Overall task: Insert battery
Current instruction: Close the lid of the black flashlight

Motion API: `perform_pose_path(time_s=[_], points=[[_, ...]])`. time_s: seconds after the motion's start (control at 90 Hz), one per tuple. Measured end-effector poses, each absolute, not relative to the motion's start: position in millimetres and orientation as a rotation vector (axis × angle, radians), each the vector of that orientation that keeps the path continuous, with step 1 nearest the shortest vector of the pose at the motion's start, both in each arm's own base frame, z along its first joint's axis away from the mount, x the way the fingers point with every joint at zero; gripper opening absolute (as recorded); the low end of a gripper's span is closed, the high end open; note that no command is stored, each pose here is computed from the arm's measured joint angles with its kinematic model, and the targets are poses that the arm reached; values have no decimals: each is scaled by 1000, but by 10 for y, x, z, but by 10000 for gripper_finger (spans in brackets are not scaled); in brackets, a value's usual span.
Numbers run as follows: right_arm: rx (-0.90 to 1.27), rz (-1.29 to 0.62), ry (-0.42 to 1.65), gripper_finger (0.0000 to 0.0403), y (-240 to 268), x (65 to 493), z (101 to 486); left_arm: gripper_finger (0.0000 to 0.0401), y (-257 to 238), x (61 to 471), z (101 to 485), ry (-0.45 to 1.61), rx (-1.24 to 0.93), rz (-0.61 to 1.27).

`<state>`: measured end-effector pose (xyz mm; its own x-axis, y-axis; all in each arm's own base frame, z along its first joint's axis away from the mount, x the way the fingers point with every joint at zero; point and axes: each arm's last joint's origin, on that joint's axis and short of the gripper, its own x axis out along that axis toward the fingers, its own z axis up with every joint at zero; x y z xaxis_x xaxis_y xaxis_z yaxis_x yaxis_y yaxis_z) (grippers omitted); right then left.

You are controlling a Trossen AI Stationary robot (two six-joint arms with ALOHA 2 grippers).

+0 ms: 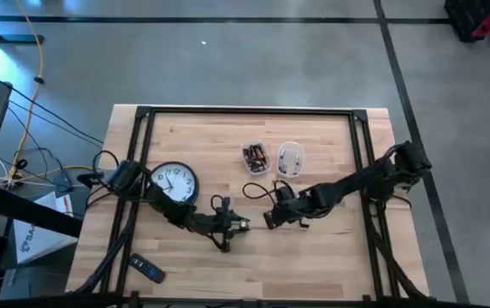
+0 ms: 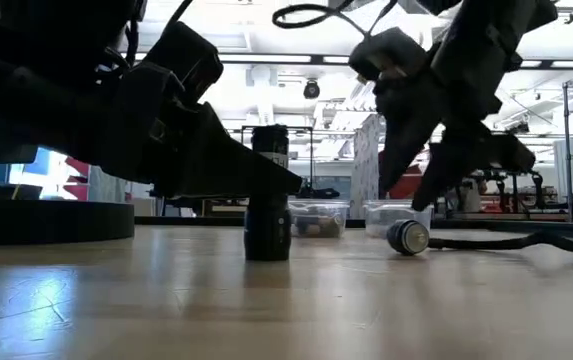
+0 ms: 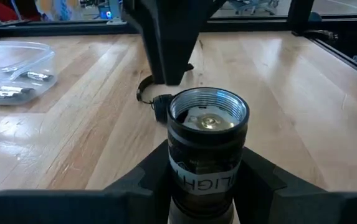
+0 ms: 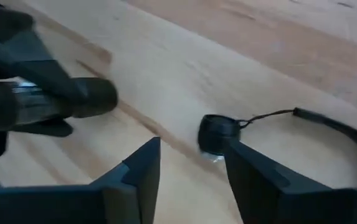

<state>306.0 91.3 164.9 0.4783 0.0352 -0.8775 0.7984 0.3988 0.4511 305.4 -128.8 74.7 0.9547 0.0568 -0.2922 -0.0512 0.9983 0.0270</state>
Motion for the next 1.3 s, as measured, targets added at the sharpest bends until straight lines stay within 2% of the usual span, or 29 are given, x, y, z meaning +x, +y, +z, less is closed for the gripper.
perform_pose_path(time_s=[0.111,0.222,0.489,0.889,1.3], points=[[1071,-619,981,183,835,3062,1638,104,-1288,3055,747,297,19,54],[1083,-622,993,187,792,3079,1619,104,-1288,3055,747,297,20,54],[1097,-605,1052,164,814,3148,1431,104,-1282,3056,746,298,20,55],[1153,-593,1079,144,674,3194,1410,104,-1282,3056,747,297,20,55],[956,-444,1169,144,656,3214,1475,104,-1282,3056,747,297,20,55]])
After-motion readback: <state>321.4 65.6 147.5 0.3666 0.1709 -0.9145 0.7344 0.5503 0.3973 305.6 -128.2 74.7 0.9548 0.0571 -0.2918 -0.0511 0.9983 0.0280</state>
